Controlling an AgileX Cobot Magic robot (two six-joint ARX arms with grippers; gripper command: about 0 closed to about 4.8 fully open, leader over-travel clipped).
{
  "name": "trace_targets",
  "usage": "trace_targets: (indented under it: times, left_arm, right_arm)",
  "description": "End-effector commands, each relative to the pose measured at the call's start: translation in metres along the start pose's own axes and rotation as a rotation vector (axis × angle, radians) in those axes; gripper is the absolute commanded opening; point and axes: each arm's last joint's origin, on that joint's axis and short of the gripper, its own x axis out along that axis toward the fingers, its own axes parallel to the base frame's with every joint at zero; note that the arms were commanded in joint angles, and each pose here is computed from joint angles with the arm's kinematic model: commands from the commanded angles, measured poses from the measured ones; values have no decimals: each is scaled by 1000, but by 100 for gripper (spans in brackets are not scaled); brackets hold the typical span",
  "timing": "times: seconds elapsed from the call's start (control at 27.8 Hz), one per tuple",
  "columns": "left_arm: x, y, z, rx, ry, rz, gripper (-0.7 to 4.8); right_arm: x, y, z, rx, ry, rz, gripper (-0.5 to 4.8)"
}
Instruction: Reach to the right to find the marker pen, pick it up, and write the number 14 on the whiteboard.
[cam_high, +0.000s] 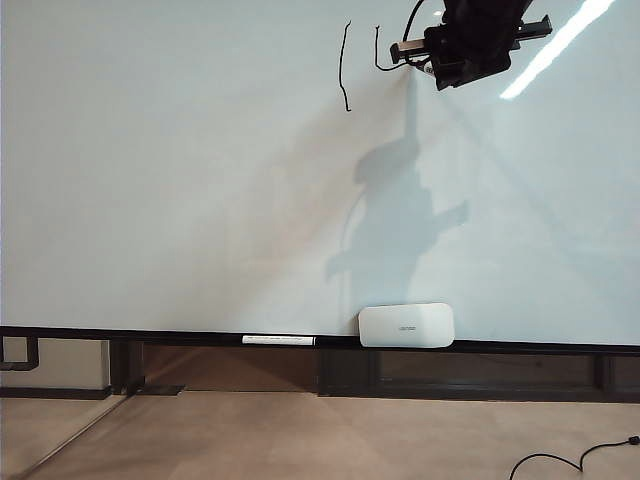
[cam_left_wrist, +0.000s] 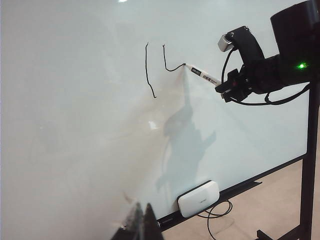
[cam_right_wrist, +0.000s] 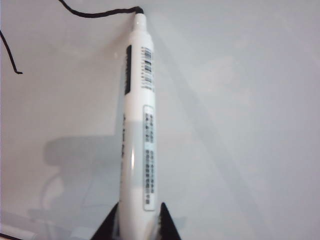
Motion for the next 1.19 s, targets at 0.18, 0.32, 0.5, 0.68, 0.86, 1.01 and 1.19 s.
trace_targets:
  times: [0.18, 0.32, 0.5, 0.68, 0.86, 1.01, 1.19]
  left_arm:
    - [0, 0, 3, 9, -19, -3, -6]
    - [0, 0, 3, 9, -19, -3, -6]
    - [0, 0, 3, 9, -18, -3, -6]
    - [0, 0, 3, 7, -11, -4, -6]
    - [0, 0, 3, 7, -11, -4, -6]
    - [0, 0, 3, 7, -12, -4, -6]
    - [0, 0, 3, 7, -13, -4, -6]
  right_arm:
    - [-1, -8, 13, 43, -98, -43, -2]
    - [-1, -9, 18, 49, -131, -45, -2]
    - [-2, -10, 25, 42, -174, -32, -2]
    - [-3, -10, 23, 31, -147, -26, -2]
    - [-23, -8, 33, 29, -151, -5, -2]
    - [-36, -11, 39, 31, -156, 6, -2]
    - [-41, -12, 35, 15, -88, 34, -2]
